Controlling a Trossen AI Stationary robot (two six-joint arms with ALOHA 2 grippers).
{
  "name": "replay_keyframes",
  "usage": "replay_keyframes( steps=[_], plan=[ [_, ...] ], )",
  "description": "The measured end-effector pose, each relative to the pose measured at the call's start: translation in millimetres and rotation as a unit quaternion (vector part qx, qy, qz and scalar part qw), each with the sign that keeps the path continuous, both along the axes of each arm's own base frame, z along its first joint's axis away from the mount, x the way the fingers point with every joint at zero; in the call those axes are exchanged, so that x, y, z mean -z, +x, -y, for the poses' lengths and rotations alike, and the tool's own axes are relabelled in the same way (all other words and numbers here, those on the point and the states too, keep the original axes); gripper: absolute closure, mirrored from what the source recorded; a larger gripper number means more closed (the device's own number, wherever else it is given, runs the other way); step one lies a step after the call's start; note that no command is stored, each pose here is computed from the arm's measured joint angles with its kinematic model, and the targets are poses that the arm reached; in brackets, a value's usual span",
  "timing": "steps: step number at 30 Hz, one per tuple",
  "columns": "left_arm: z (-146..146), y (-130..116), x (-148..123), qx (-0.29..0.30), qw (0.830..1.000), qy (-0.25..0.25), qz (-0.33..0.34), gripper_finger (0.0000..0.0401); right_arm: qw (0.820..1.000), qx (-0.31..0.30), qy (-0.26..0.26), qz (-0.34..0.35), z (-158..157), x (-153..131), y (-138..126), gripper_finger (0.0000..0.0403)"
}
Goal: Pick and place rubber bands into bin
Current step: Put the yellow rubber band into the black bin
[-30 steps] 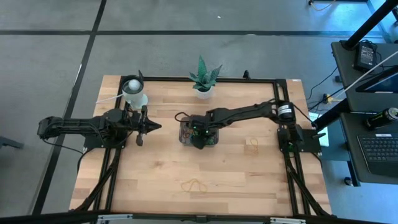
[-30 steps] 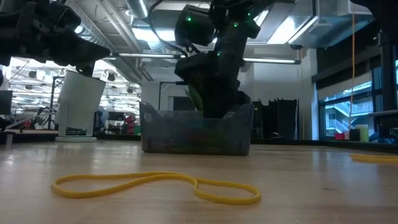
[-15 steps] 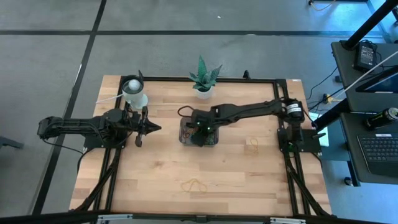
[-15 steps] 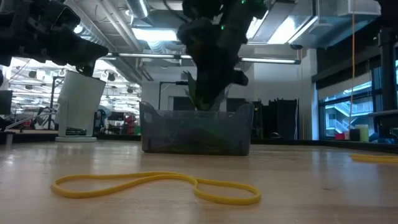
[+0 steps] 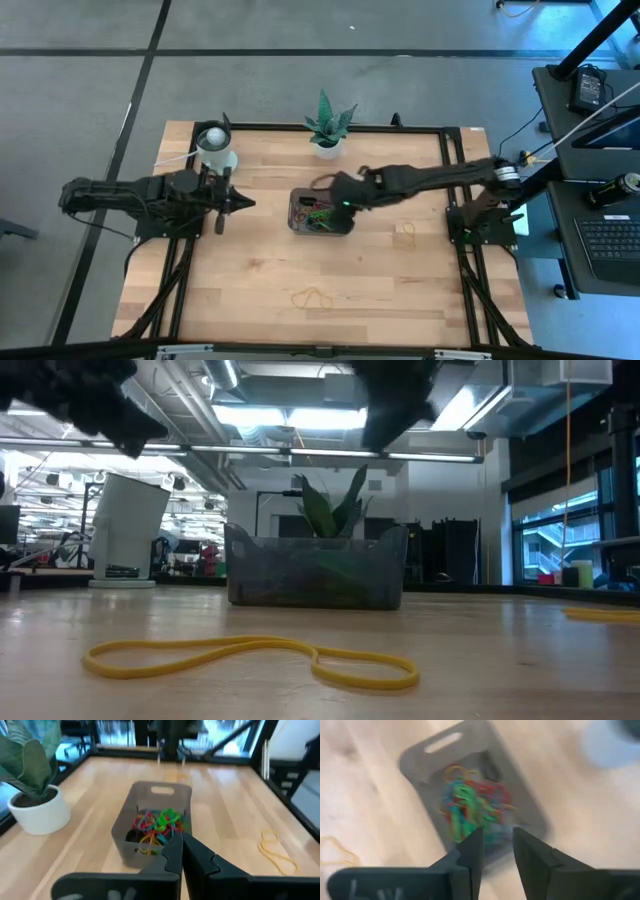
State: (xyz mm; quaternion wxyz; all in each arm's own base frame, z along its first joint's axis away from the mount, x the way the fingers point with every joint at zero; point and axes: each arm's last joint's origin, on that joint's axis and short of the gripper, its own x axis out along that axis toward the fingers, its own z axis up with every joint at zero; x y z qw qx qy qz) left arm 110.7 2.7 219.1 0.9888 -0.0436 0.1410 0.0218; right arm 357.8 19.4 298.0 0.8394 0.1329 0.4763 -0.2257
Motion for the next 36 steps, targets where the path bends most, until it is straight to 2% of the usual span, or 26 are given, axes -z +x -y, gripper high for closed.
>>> replay_keyframes(
  steps=[3,7,12,18,22,27,31,36],
  plan=[
    [5.2,6.1,-19.2,-0.002,0.999,0.009,-0.040,0.0399,0.999,0.001,-0.034,0.023,-8.1,-19.6,-26.4,0.0308],
    [18.1,28.7,-38.5,0.009,0.997,0.030,-0.073,0.0399,0.997,0.007,-0.015,0.073,-15.2,-24.4,-67.3,0.0324],
    [45.4,69.9,-49.8,0.031,0.990,0.044,-0.130,0.0399,0.991,0.002,0.019,0.134,-25.9,-3.2,-113.7,0.0347],
    [87.3,121.8,-60.4,0.039,0.982,0.050,-0.176,0.0399,0.982,-0.004,0.063,0.176,-34.8,29.1,-153.1,0.0369],
    [114.9,154.8,-63.5,0.039,0.974,0.052,-0.219,0.0399,0.979,0.008,0.104,0.174,-37.6,46.1,-170.4,0.0379],
    [146.8,191.7,-54.3,0.037,0.958,0.052,-0.278,0.0398,0.980,-0.004,0.115,0.165,-42.6,57.9,-181.4,0.0389],
    [168.3,218.3,-39.7,0.044,0.948,0.009,-0.315,0.0381,0.981,-0.025,0.113,0.158,-48.3,60.3,-184.7,0.0395],
    [186.5,244.1,-10.4,0.015,0.936,-0.038,-0.350,0.0331,0.980,-0.054,0.111,0.154,-55.8,60.4,-188.0,0.0392]
  ],
)
